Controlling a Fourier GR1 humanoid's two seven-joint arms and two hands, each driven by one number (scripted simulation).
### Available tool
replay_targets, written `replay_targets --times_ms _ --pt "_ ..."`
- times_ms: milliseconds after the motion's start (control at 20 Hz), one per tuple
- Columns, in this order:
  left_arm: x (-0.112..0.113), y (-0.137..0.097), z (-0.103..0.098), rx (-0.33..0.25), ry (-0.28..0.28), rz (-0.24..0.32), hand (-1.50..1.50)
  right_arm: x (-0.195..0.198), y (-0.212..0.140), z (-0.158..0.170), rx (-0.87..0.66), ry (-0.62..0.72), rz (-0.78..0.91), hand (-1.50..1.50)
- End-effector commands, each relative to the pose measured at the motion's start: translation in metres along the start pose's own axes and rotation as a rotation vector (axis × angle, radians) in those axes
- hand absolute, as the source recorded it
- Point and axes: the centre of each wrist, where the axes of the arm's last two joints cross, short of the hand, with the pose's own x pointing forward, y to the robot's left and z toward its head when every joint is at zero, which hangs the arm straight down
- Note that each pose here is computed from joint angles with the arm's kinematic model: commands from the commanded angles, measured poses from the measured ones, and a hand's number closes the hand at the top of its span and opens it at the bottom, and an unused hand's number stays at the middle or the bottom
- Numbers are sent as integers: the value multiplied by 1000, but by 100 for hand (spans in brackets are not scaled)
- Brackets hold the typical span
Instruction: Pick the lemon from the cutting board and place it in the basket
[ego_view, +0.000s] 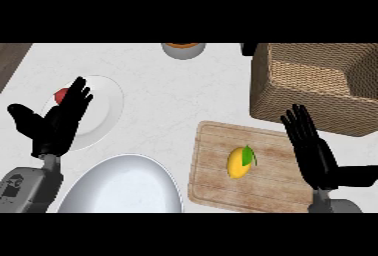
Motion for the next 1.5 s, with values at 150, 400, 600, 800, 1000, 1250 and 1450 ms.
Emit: replay_targets --times_ms 150,400,600,800,1000,1250,1450 --pt "7 18 -6 72 15 -90 0 75 -26 -39 -31 -300 128 150" --pt "-15 11 5 -1 81 -97 0 107 14 -62 353 -394 711 -150" --pt "-8 20 4 11 91 -108 0 62 113 -51 204 -519 711 -150" --pt "-4 30 6 38 87 -123 0 70 179 -59 106 -443 781 -150" --pt "-13 37 8 55 108 -109 0 98 204 -69 91 -195 884 -150" --pt "-8 38 10 44 112 -120 0 135 183 -92 -28 6 1279 -150" --pt "-9 48 8 88 117 -118 0 177 186 -98 -152 159 1465 -150"
